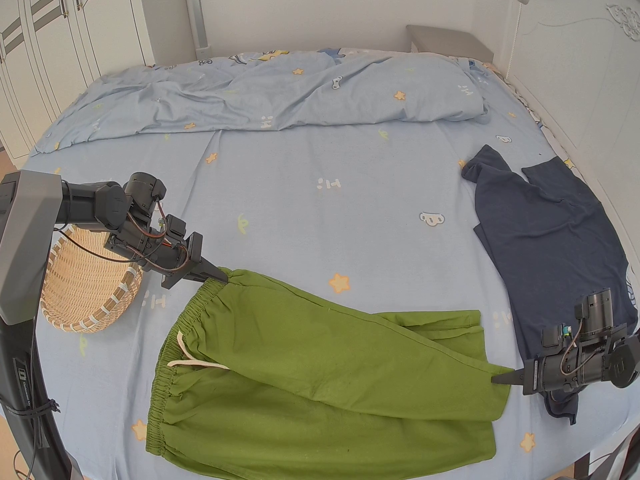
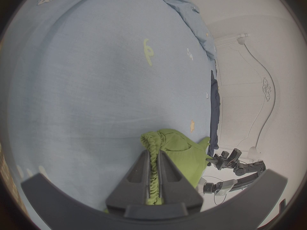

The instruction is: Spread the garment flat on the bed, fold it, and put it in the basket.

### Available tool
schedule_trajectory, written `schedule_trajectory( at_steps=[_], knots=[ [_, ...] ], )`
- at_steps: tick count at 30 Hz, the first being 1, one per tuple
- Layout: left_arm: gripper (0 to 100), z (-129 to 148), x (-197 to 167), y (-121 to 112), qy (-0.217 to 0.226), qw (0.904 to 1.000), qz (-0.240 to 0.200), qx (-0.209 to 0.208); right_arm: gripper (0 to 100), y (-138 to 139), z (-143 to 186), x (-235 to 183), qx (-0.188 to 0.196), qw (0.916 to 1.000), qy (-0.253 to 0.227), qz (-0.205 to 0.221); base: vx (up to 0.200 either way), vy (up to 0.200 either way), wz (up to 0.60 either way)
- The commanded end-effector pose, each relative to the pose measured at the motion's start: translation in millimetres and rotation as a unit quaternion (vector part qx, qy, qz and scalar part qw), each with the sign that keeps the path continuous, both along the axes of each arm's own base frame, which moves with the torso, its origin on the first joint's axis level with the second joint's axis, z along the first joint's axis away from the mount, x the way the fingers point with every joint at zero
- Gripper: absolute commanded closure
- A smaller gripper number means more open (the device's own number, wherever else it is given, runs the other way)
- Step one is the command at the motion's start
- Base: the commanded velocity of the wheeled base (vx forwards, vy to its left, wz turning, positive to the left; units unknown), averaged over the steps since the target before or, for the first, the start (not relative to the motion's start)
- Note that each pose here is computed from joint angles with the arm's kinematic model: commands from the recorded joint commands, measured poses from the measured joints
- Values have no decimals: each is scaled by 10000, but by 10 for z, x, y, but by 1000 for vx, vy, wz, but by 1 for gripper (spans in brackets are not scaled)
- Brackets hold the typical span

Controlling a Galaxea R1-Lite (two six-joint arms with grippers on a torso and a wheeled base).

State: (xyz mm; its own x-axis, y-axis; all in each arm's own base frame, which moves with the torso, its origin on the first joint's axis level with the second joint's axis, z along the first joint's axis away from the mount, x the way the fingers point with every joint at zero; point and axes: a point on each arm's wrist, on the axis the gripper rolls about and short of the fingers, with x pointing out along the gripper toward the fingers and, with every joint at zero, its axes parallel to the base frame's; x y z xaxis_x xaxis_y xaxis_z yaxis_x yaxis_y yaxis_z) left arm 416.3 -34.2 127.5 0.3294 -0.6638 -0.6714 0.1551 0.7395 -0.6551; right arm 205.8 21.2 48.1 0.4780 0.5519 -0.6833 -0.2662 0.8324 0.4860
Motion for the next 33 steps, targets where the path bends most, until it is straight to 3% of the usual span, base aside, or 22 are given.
schedule_trajectory(
  at_steps=[1,6,11,15,21,33],
  knots=[
    [100,236,-123,35,-239,9997,42,-12,100,78,337,-52,-21,9965,-831,100,0,0,0],
    [100,457,-252,94,-553,9984,115,-16,100,175,747,95,9,9894,-1437,218,0,0,0],
    [100,530,-334,162,-844,9962,208,-7,100,306,1097,250,-153,9856,-1665,233,0,0,0],
    [100,622,-437,231,-1119,9933,303,2,100,419,1415,427,-169,9780,-2063,265,0,0,0],
    [100,649,-452,357,-1233,9912,475,26,100,526,1613,758,-144,9737,-2258,283,0,0,0],
    [100,695,-431,559,-1513,9857,744,72,100,628,1669,1426,-130,9667,-2548,198,0,0,0]
  ],
)
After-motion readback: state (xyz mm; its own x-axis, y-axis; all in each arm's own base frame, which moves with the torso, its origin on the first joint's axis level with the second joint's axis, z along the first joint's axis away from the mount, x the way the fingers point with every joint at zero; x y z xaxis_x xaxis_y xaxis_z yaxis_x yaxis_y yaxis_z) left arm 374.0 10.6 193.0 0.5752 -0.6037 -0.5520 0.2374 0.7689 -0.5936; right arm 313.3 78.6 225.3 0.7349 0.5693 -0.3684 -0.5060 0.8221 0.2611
